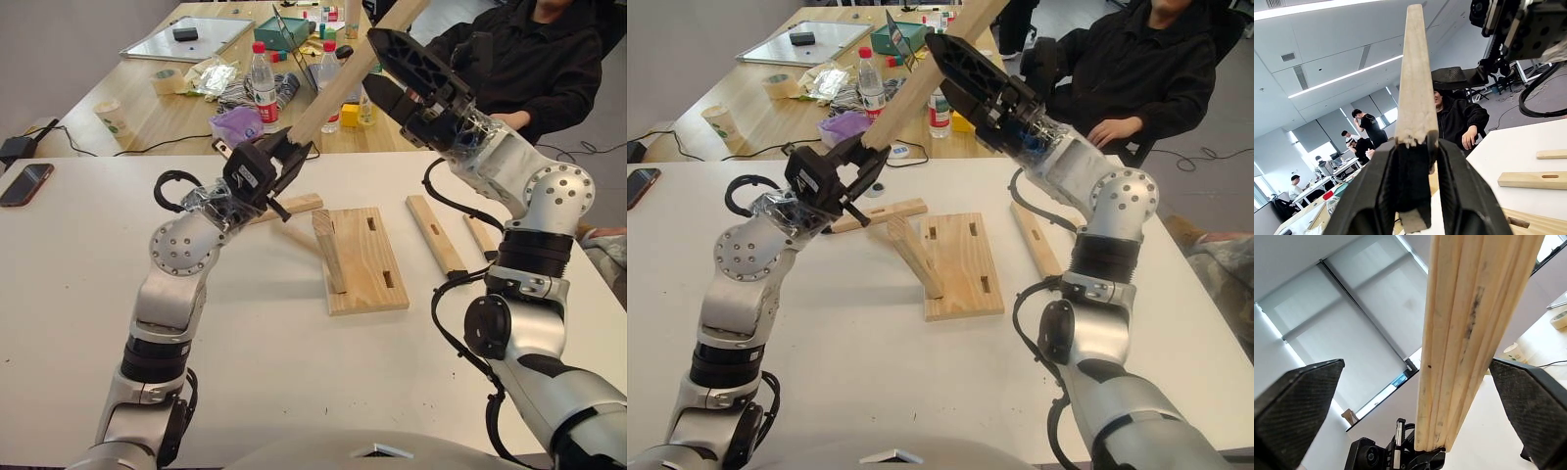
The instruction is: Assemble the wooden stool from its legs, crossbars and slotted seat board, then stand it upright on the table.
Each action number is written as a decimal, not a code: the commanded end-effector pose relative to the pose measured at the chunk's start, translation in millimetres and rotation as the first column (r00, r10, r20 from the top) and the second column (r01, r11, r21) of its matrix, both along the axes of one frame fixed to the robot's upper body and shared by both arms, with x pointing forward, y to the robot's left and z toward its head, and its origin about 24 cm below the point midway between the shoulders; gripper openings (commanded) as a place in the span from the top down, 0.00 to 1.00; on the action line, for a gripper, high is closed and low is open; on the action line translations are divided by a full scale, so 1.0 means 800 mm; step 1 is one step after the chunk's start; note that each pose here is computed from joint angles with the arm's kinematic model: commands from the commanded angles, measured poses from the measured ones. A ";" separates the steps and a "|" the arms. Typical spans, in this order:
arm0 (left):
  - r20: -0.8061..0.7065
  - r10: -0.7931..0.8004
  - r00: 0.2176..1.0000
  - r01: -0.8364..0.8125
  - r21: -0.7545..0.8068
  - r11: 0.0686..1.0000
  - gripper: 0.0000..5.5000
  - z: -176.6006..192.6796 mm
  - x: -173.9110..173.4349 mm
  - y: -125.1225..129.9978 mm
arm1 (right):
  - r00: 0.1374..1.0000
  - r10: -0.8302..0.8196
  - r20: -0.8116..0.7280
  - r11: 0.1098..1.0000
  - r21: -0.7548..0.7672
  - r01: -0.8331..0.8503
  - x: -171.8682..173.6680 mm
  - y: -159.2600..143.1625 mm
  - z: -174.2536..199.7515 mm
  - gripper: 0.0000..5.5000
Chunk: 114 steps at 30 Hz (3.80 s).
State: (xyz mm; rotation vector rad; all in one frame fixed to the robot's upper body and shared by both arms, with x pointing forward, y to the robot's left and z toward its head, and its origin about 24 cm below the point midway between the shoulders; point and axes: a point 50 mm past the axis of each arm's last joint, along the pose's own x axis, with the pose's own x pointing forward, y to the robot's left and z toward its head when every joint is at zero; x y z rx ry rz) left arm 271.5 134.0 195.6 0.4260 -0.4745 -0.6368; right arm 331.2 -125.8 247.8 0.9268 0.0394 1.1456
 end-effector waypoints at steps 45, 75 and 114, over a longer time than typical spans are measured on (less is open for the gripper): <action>-0.242 0.229 0.943 -0.175 0.227 0.958 0.48 -0.046 0.014 0.093 | 0.960 -0.274 0.057 0.962 0.007 0.274 0.027 -0.054 -0.001 0.62; -0.622 -0.219 0.752 0.644 0.764 0.040 0.48 -0.140 0.040 0.099 | 0.962 -0.273 -0.012 0.962 -0.011 0.273 0.003 -0.046 -0.037 0.62; -0.610 -0.255 0.751 0.607 0.789 -0.097 0.48 -0.144 0.061 0.081 | 0.932 -0.348 -0.102 0.936 0.012 0.351 -0.026 -0.045 -0.073 0.62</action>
